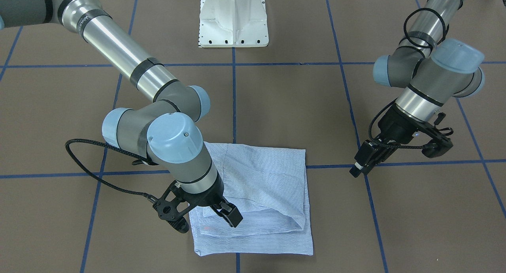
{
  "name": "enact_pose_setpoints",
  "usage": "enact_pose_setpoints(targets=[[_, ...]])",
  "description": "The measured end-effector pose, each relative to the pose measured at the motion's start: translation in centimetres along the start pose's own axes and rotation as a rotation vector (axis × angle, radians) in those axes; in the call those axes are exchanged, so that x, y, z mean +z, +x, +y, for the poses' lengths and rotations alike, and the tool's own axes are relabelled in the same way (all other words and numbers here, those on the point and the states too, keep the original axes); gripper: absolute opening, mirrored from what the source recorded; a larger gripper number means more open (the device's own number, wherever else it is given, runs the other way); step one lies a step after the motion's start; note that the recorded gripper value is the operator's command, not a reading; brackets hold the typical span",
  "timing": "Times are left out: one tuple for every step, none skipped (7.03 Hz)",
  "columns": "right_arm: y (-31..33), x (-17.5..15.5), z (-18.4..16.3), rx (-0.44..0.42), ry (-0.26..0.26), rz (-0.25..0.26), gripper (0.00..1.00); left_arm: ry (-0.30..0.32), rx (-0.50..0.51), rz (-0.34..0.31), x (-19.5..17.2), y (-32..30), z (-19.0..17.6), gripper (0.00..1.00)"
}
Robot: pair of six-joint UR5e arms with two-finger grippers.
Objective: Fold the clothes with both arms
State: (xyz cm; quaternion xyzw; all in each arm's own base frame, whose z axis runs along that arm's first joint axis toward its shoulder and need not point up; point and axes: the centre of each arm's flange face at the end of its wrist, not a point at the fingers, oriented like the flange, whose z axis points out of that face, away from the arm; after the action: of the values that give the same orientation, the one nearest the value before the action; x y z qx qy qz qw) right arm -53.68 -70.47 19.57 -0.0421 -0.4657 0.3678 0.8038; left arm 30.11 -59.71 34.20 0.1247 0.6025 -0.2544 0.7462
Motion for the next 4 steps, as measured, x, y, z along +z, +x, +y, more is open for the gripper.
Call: enact_pose_setpoints(targets=[[1.8,1.7,-0.1,-0.008,0.019,0.004,1.0,0.008,0.008,0.02,-1.2,0.3,0.4,0.53],[3.9,3.3,-0.5,-0.014,0.034,0.009,0.99,0.019,0.016,0.039,-2.1,0.8,0.7,0.53],[4.9,4.0,-0.6,-0.014,0.038,0.013,0.95,0.024,0.018,0.045,-2.5,0.9,0.8,0.53],[5.4,4.5,-0.3,-0.012,0.034,0.019,0.83,0.025,0.018,0.044,-2.6,0.8,0.9,0.53]])
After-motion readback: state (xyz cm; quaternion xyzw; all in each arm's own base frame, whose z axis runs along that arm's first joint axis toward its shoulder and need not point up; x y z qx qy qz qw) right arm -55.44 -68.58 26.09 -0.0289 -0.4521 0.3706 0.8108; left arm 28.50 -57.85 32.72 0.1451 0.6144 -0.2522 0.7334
